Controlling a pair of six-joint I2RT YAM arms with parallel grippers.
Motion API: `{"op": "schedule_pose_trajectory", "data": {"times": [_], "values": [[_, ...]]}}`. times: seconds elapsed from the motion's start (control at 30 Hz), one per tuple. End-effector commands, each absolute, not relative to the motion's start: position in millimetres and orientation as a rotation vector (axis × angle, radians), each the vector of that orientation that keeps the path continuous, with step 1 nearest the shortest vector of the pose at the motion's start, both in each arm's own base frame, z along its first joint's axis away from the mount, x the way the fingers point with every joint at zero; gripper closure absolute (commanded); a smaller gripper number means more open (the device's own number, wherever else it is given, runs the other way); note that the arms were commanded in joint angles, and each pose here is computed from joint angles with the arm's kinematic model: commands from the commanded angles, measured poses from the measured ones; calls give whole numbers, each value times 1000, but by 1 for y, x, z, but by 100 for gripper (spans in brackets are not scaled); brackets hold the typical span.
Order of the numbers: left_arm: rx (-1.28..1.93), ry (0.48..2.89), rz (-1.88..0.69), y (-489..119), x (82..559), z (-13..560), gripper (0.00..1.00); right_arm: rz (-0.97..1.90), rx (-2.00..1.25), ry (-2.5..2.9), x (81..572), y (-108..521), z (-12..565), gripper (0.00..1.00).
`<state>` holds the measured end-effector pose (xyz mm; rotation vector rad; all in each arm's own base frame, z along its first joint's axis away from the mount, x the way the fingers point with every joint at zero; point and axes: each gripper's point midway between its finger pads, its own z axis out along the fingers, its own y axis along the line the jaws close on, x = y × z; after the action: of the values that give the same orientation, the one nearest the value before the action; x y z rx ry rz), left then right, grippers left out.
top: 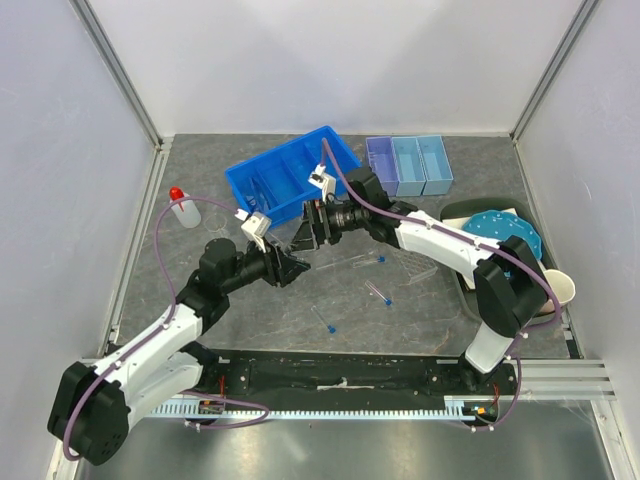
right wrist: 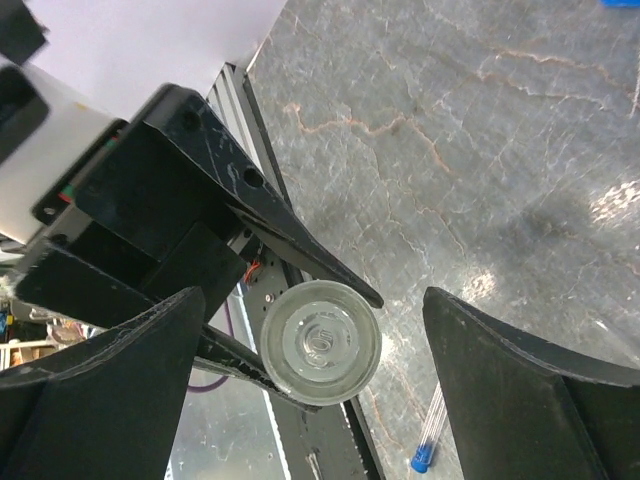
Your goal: Organize the chemistry lab equipment
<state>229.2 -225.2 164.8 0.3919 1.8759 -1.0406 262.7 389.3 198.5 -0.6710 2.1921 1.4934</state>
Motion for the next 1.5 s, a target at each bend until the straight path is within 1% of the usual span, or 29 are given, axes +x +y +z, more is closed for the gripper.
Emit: {"op": "schedule_pose_trajectory", "data": {"times": [0.0, 0.07, 0.1, 0.17, 0.2, 0.27, 0.3, 0.37, 0.4, 0.43, 0.5, 0.53, 0.57, 0.6, 0.63, 0.7, 0.73, 0.77, 0.87, 0.9, 1.07, 1.13, 1.27, 1.47], "values": [[465, 1720, -1041, -229, 230, 195, 91, 1469, -671, 2198, 260, 395, 204, 5], [464, 1716, -1042, -229, 229, 196, 90, 1460, -670, 2205, 259, 395, 202, 9], [463, 1715, -1043, -229, 229, 197, 91, 1456, -674, 2209, 258, 396, 200, 14], [460, 1717, -1040, -229, 229, 197, 91, 1459, -678, 2210, 256, 397, 200, 21], [459, 1717, -1039, -228, 229, 197, 90, 1460, -684, 2205, 254, 397, 202, 30], [456, 1722, -1037, -228, 229, 195, 90, 1465, -686, 2205, 253, 399, 203, 42], [455, 1717, -1035, -228, 229, 197, 90, 1468, -691, 2201, 251, 400, 204, 54], [450, 1723, -1033, -227, 229, 196, 89, 1477, -704, 2194, 249, 401, 206, 66], [446, 1720, -1034, -227, 229, 197, 88, 1478, -707, 2188, 248, 401, 208, 74], [443, 1722, -1035, -227, 229, 197, 87, 1481, -708, 2180, 249, 401, 209, 78], [433, 1727, -1043, -227, 228, 197, 82, 1478, -720, 2164, 248, 402, 213, 86], [427, 1730, -1045, -227, 228, 198, 78, 1475, -724, 2158, 248, 402, 214, 88], [410, 1740, -1041, -225, 229, 197, 65, 1467, -720, 2152, 250, 402, 215, 89], [394, 1765, -1039, -224, 228, 194, 59, 1462, -725, 2143, 251, 402, 216, 90], [392, 1766, -1039, -223, 228, 196, 55, 1457, -728, 2137, 251, 402, 218, 91], [386, 1788, -1045, -223, 225, 195, 35, 1448, -734, 2122, 254, 402, 222, 92], [386, 1781, -1048, -222, 224, 200, 29, 1443, -738, 2119, 255, 403, 223, 92], [386, 1783, -1051, -222, 223, 202, 15, 1438, -740, 2115, 256, 403, 224, 92], [383, 1808, -1040, -219, 221, 207, 11, 1418, -752, 2096, 262, 406, 228, 93], [382, 1812, -1028, -217, 221, 209, 1, 1412, -753, 2089, 264, 407, 232, 93], [329, 1851, -946, -200, 223, 221, 0, 1344, -763, 2073, 281, 411, 231, 94], [302, 1880, -914, -195, 226, 214, 0, 1323, -764, 2072, 287, 413, 230, 94], [262, 1922, -884, -190, 226, 196, 0, 1275, -759, 2110, 294, 412, 210, 94], [257, 1921, -845, -183, 226, 195, 0, 1218, -746, 2123, 305, 403, 201, 94]]}}
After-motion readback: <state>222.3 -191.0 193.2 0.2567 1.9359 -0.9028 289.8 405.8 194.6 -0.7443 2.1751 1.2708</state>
